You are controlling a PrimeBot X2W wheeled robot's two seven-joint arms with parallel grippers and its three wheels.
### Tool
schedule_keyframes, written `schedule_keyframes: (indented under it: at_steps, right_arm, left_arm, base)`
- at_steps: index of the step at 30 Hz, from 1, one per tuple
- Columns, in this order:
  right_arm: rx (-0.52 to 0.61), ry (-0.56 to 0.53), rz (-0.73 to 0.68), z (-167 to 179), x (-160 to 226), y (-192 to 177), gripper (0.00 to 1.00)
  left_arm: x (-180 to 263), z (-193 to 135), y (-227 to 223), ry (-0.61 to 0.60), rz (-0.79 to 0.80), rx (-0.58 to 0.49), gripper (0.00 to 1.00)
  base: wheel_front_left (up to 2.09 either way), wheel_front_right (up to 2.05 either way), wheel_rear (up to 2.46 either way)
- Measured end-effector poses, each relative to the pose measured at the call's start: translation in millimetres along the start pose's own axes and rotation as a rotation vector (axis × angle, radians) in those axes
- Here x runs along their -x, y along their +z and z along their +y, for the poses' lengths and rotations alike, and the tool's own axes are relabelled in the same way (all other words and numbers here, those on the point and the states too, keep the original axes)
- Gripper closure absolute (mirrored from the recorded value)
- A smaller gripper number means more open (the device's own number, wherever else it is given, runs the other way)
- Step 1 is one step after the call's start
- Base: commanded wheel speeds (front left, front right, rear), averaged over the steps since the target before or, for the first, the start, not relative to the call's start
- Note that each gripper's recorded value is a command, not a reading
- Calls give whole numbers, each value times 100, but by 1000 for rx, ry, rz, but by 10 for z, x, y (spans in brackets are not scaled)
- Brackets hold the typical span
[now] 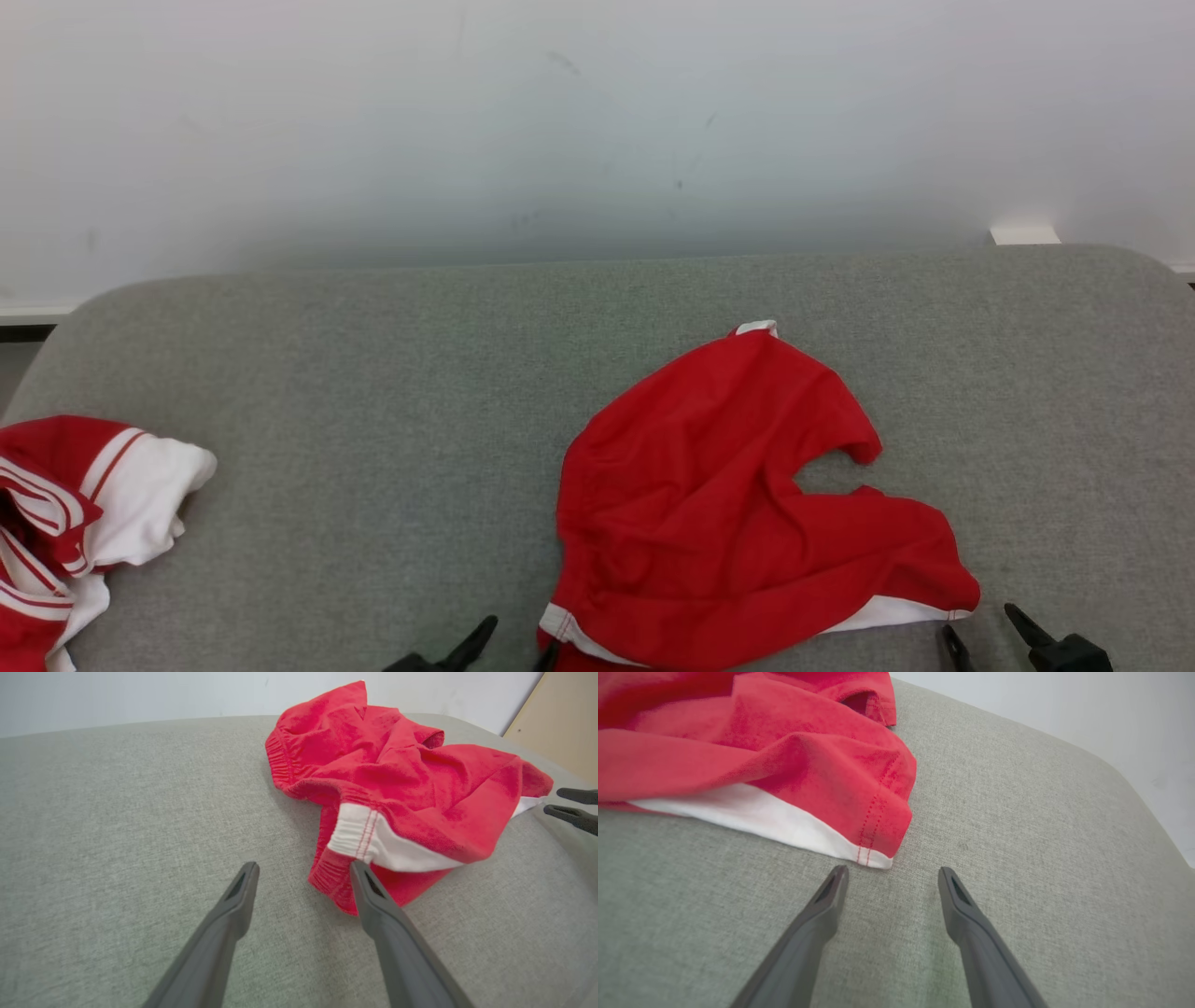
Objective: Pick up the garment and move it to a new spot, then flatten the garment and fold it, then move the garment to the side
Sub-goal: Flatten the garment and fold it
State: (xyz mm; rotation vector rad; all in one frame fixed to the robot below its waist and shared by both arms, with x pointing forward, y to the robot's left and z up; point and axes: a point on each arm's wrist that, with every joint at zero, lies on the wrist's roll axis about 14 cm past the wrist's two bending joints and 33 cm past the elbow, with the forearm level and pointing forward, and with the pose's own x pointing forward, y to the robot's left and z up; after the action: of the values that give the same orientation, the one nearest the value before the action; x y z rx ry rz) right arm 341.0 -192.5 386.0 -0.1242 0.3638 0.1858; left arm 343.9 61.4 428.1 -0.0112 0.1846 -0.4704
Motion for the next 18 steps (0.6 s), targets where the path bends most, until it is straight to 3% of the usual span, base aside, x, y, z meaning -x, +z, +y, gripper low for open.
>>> schedule_keyframes:
  at_steps: [18]
  right_arm:
    - [38, 103, 13, 250, -283, 71, 0]
  left_arm:
    - [-77, -40, 17, -75, 63, 21, 0]
  base:
    - [0, 0, 0]
